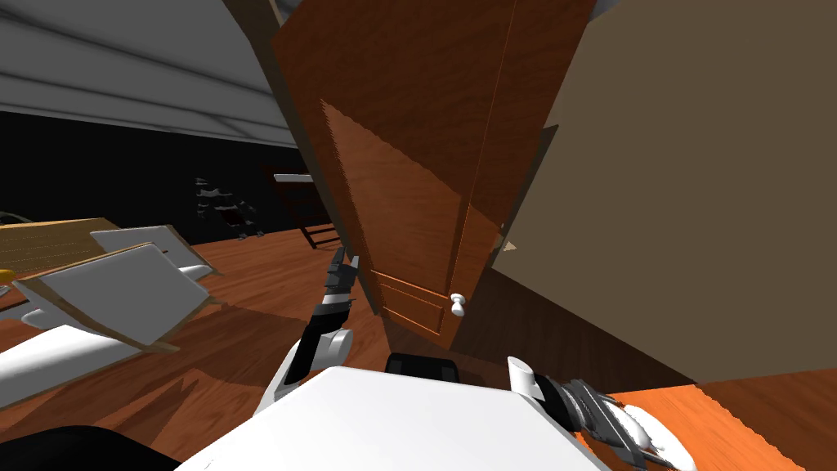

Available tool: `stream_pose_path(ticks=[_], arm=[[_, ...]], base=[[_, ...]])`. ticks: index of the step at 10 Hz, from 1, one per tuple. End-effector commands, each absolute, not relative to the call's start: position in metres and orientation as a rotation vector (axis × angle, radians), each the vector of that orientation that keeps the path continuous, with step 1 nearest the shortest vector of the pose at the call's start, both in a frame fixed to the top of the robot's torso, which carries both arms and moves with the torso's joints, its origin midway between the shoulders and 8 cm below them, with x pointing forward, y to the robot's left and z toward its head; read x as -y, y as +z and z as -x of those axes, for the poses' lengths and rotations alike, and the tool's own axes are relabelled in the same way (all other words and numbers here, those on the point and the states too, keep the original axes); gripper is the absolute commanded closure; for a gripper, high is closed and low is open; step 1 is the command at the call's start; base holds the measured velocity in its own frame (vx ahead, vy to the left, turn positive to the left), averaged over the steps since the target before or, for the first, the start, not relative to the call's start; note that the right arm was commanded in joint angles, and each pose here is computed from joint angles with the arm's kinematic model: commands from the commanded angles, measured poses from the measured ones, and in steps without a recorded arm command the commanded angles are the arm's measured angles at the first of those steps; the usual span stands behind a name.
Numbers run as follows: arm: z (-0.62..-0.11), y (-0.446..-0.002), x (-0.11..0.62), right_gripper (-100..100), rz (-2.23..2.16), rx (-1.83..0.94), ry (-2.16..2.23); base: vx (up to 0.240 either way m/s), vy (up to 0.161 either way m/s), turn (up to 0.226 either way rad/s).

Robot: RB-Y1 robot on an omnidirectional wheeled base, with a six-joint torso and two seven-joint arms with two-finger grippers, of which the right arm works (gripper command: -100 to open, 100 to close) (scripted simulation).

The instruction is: Push the door open

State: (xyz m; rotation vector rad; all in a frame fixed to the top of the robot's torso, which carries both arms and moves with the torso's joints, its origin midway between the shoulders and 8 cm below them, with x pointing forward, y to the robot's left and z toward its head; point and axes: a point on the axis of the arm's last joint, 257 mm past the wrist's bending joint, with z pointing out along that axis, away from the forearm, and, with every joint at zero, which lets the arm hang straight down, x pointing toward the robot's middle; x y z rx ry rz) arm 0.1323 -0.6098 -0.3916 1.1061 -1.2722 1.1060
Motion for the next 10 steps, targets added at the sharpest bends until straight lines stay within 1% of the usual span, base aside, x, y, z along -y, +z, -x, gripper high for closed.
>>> stream_pose_path(ticks=[1,2,3,7,8,9,10], arm=[[-0.132,-0.392,0.610,100,-1.106,1.272,1.106],[-0.111,-0.388,0.616,100,-1.046,1.293,1.058],[-0.101,-0.386,0.618,100,-1.019,1.305,1.037],[-0.057,-0.385,0.618,100,-0.905,1.359,0.929],[-0.057,-0.385,0.618,100,-0.905,1.359,0.929],[-0.057,-0.385,0.618,100,-0.905,1.359,0.929],[-0.038,-0.388,0.613,100,-0.858,1.386,0.874]], base=[[0.022,-0.051,0.017],[-0.012,-0.118,0.156],[-0.020,-0.188,0.172],[-0.026,-0.217,0.130],[0.002,-0.150,0.039],[0.015,-0.065,-0.018],[-0.016,-0.118,0.150]])
